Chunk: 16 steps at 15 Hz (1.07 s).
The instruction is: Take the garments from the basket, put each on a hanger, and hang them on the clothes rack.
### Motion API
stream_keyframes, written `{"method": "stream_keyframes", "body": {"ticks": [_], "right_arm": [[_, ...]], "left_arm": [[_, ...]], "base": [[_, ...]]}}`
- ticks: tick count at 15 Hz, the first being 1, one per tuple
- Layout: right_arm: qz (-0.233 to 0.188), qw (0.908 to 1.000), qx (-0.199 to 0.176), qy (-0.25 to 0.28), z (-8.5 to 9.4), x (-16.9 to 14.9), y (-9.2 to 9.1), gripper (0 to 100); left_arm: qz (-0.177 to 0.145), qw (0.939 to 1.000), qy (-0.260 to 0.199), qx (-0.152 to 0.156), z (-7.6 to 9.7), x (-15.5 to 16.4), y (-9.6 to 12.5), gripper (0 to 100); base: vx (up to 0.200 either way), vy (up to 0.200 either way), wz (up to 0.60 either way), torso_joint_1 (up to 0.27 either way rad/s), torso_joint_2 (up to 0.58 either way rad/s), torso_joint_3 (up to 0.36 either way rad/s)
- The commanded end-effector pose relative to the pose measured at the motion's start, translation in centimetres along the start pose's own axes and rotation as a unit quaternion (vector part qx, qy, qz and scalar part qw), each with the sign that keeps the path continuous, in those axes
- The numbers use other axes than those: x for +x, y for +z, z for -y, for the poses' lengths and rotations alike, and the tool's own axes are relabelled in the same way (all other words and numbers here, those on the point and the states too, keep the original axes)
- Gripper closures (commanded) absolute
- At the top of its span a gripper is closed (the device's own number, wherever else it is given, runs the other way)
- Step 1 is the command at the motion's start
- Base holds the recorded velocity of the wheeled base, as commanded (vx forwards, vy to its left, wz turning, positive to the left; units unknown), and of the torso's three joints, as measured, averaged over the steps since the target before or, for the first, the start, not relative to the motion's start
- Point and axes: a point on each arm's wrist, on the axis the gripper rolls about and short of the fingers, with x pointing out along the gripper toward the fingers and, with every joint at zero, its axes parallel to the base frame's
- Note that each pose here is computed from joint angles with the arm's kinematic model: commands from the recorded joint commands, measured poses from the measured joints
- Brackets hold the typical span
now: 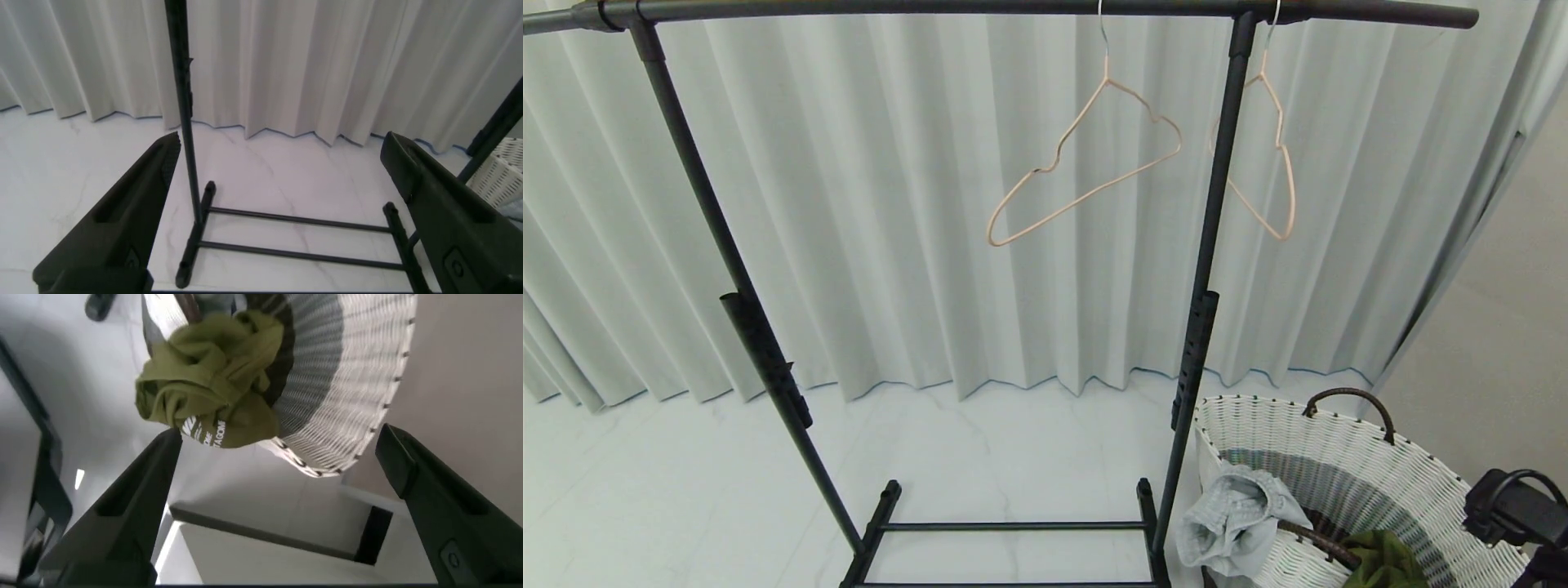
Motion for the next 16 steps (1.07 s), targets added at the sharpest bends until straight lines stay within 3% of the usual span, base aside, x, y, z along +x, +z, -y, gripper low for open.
{"method": "stream_keyframes", "body": {"ticks": [1,13,16], "right_arm": [[-0.071,0.9964,-0.003,0.046,-1.7,3.6,-2.4,0],[-0.083,0.9959,0.023,0.027,0.7,9.4,-0.9,0],[-0.066,0.9975,0.021,0.016,0.9,10.5,-0.7,0]], "left_arm": [[-0.001,1.0000,0.001,-0.001,0.0,0.0,0.0,0],[-0.001,1.0000,0.001,0.002,0.0,0.0,0.0,0],[-0.001,1.0000,0.001,0.002,0.0,0.0,0.0,0]], "base": [[0.000,0.000,0.00,0.000,0.00,0.000],[0.000,0.000,0.00,0.000,0.00,0.000],[0.000,0.000,0.00,0.000,0.00,0.000]]}}
